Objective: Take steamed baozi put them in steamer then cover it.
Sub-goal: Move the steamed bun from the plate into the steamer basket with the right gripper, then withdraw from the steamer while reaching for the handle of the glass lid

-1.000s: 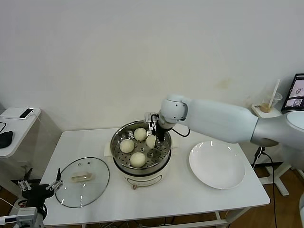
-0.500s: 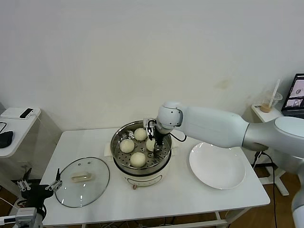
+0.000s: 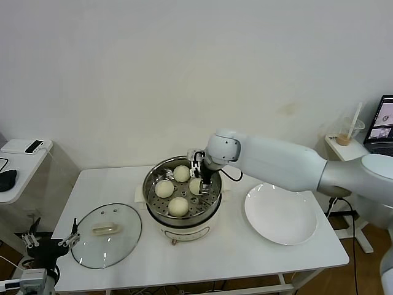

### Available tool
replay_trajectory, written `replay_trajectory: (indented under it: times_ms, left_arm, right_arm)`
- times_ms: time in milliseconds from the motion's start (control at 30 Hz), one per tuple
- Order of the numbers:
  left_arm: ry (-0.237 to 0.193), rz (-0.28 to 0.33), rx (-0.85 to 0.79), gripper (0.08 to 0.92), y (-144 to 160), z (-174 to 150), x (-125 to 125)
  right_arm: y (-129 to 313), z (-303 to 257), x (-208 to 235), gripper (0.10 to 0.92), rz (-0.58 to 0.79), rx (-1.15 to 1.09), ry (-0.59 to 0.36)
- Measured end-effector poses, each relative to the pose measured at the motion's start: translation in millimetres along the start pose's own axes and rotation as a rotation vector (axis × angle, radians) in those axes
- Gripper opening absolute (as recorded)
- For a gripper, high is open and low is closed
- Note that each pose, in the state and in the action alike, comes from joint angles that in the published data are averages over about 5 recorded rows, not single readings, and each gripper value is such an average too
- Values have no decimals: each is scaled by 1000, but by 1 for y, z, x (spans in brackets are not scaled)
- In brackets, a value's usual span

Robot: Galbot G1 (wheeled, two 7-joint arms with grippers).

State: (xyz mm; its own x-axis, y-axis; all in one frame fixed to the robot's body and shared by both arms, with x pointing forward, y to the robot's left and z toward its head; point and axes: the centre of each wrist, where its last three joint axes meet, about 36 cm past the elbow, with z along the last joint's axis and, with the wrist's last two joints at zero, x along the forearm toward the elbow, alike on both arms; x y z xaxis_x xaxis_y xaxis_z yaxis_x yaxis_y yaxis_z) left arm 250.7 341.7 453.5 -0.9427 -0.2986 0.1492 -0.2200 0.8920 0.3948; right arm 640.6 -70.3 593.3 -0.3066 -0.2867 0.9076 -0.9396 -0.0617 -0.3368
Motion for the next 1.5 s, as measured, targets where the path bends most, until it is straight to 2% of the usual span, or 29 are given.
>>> replay_trajectory:
  times_ms: [333, 833, 1067, 1267, 1367, 1500]
  left_arm:
    - [-2, 4, 10, 823, -5, 1, -4]
    - [-18, 24, -3, 823, -14, 9, -14]
    - [-39, 22, -76, 823, -17, 20, -21]
    - [-79, 0, -314, 823, -12, 42, -24]
    - [-105, 3, -493, 823, -8, 54, -24]
    - [-131, 37, -736, 823, -6, 70, -21]
  right_arm:
    - [16, 28, 45, 823, 129, -22, -152]
    - [115, 110, 37, 823, 570, -253, -634]
    - [173, 168, 23, 823, 768, -427, -787]
    - [232, 219, 10, 823, 937, -609, -835]
    - [267, 243, 3, 823, 1015, -708, -804]
    - [310, 266, -2, 823, 1089, -805, -739]
